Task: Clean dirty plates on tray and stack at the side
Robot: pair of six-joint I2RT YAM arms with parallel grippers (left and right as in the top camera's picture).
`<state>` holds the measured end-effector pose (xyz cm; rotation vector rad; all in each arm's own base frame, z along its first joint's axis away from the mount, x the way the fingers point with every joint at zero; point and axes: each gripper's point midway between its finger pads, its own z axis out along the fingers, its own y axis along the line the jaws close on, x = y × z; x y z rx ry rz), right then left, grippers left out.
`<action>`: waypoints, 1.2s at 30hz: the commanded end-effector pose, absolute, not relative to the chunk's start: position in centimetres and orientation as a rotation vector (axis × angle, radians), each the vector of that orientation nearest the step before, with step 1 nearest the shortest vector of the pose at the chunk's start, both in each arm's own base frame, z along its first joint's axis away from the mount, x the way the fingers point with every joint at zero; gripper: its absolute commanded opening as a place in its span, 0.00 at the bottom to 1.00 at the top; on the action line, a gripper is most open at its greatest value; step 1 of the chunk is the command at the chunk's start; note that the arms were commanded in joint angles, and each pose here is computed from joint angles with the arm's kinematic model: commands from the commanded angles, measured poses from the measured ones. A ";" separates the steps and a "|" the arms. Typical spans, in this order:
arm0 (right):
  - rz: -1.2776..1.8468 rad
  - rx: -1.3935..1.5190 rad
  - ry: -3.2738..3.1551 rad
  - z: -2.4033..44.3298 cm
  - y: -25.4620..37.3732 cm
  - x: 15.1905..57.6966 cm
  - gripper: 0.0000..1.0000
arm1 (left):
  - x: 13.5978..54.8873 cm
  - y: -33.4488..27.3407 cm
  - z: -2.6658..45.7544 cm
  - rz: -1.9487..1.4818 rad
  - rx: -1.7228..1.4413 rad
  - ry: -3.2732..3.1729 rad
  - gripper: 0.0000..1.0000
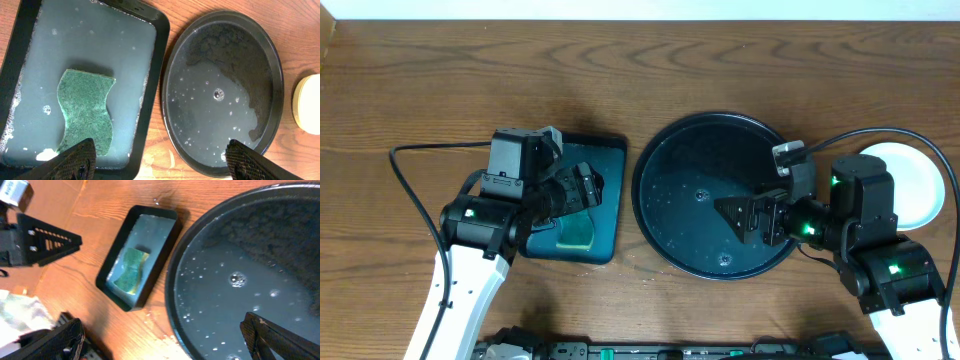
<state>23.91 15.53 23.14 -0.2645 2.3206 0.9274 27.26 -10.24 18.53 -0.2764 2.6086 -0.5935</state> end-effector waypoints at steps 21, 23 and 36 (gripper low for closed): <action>0.334 -0.607 1.663 19.1 10.2 20.3 0.99 | 27.6 -10.4 19.5 -0.611 -0.255 2.584 0.84; 0.321 -0.591 1.650 17.9 9.7 20.3 0.99 | 27.6 -10.4 19.5 -0.611 -0.255 2.585 0.84; 0.267 -0.572 1.505 16.7 9.4 22.2 0.99 | 27.5 -10.4 19.5 -0.609 -0.256 2.588 0.84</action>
